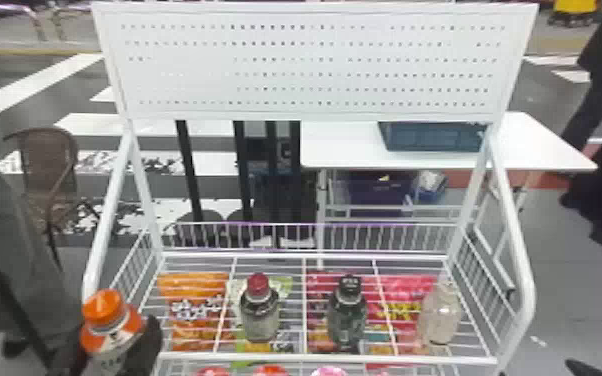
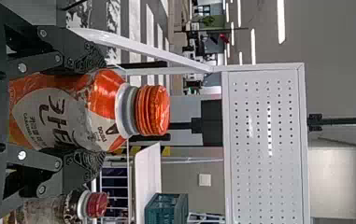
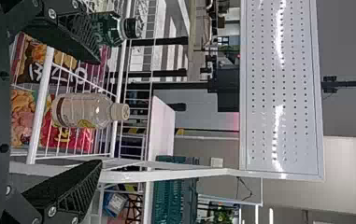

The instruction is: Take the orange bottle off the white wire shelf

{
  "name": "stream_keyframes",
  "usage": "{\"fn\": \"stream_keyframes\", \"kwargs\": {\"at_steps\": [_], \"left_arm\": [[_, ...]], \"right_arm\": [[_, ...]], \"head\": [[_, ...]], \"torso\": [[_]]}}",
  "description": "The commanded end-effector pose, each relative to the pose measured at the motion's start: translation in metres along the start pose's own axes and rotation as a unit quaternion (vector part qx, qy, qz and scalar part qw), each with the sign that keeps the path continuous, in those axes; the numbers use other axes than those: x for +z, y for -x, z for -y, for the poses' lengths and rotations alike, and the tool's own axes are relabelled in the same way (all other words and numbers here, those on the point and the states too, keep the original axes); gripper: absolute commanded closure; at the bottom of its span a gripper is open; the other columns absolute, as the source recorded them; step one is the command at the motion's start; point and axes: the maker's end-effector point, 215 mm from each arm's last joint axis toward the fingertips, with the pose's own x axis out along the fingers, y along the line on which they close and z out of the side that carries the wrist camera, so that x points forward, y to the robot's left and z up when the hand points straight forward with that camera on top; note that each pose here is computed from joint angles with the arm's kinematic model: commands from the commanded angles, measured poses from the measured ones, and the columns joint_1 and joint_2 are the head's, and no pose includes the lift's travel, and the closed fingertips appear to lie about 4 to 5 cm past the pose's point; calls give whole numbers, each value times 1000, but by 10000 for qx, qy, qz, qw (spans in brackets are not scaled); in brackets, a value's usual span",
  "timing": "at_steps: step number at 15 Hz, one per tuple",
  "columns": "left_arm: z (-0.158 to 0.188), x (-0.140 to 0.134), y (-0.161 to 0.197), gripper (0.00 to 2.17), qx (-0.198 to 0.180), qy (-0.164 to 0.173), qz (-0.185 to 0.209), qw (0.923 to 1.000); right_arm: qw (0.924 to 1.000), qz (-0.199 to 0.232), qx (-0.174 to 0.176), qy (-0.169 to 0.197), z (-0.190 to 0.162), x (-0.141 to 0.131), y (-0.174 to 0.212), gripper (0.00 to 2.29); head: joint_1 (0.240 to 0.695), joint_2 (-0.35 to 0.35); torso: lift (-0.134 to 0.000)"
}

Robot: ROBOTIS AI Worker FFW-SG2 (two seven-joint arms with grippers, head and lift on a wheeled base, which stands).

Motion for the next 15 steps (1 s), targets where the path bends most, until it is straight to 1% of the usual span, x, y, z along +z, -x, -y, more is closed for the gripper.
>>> {"fn": "stream_keyframes", "kwargs": {"at_steps": [1, 5, 15], "left_arm": [[0, 2, 1, 772, -6, -10, 17, 10000], [0, 4, 2, 772, 5, -18, 35, 10000], [-1, 4, 3, 772, 45, -3, 28, 10000]], "right_arm": [[10000, 6, 13, -10, -2, 2, 1, 147], [10000, 35, 20, -12, -4, 5, 3, 147], [10000, -5, 45, -22, -7, 3, 5, 147]], "head": [[499, 0], [499, 0], [499, 0]], "torso": [[0], [0], [0]]}}
